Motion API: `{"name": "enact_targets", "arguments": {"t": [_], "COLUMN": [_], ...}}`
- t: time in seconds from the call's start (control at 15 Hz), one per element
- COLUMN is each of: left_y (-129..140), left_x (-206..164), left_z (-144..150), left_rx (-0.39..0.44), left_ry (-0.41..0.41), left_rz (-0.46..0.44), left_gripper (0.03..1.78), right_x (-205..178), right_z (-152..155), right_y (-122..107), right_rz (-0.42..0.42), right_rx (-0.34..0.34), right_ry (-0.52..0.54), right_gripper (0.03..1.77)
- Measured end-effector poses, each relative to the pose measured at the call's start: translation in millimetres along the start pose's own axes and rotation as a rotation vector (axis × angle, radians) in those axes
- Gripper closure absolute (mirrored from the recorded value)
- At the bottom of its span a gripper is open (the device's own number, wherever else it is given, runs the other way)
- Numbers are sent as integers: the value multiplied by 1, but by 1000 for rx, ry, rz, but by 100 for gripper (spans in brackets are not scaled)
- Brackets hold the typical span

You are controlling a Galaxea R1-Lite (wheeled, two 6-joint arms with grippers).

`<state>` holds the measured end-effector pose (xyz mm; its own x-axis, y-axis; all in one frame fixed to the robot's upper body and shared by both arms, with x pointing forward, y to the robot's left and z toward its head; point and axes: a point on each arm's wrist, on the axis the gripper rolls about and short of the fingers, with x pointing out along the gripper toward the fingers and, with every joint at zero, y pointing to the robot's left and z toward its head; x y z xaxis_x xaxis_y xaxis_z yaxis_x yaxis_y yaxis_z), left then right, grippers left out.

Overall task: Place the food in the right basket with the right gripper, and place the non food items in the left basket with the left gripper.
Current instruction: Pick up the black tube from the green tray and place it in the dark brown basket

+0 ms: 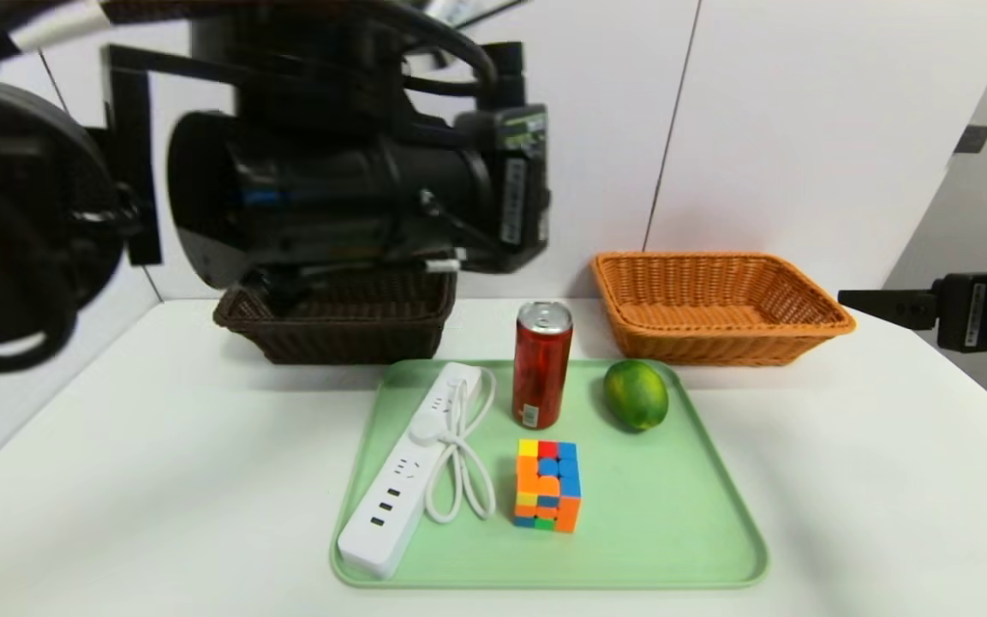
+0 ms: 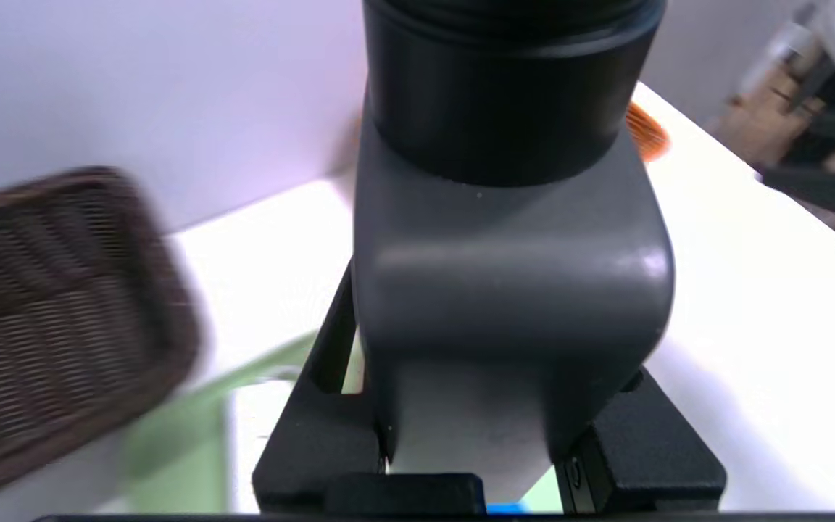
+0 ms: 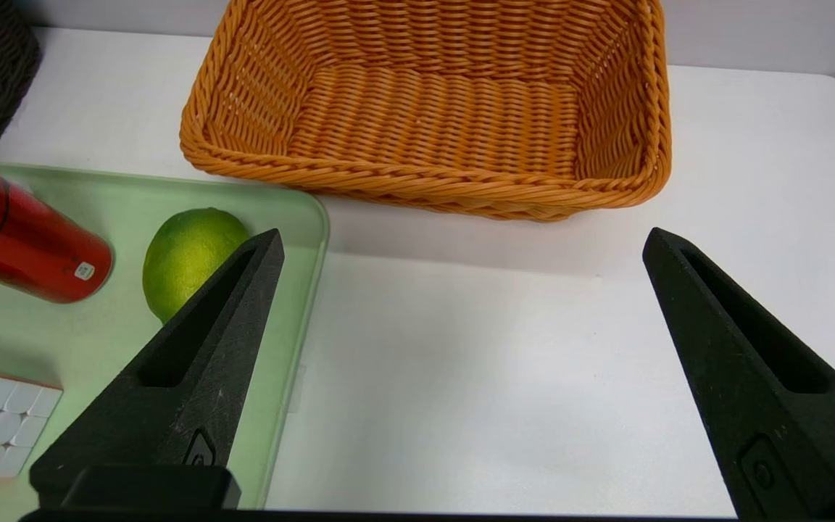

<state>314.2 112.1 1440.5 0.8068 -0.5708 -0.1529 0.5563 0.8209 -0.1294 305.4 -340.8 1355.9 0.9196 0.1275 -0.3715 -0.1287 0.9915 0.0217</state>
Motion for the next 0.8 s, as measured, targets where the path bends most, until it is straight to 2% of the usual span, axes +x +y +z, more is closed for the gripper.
{"name": "enact_targets", "arguments": {"t": [0.13,0.27,0.53,0.8], "left_y": [49,100,179,239], "left_x": [-3,3,38,67], "left_z": [15,16,-11,-46], "left_rx": [-26,-49,-71,-91], "left_ry": [-31,-21,46,111], "left_rz": [89,182,314,421], "left_gripper": [120,120,120,120], "right_x": [1,1,3,4], "right_z": [1,3,6,6], "right_y": [0,0,0,-1], "right_rz": [0,0,1,-1], "right_rx": [0,-2,-2,-1], "right_ry": [-1,-6,-10,-8], "right_gripper": [9,9,9,9]}}
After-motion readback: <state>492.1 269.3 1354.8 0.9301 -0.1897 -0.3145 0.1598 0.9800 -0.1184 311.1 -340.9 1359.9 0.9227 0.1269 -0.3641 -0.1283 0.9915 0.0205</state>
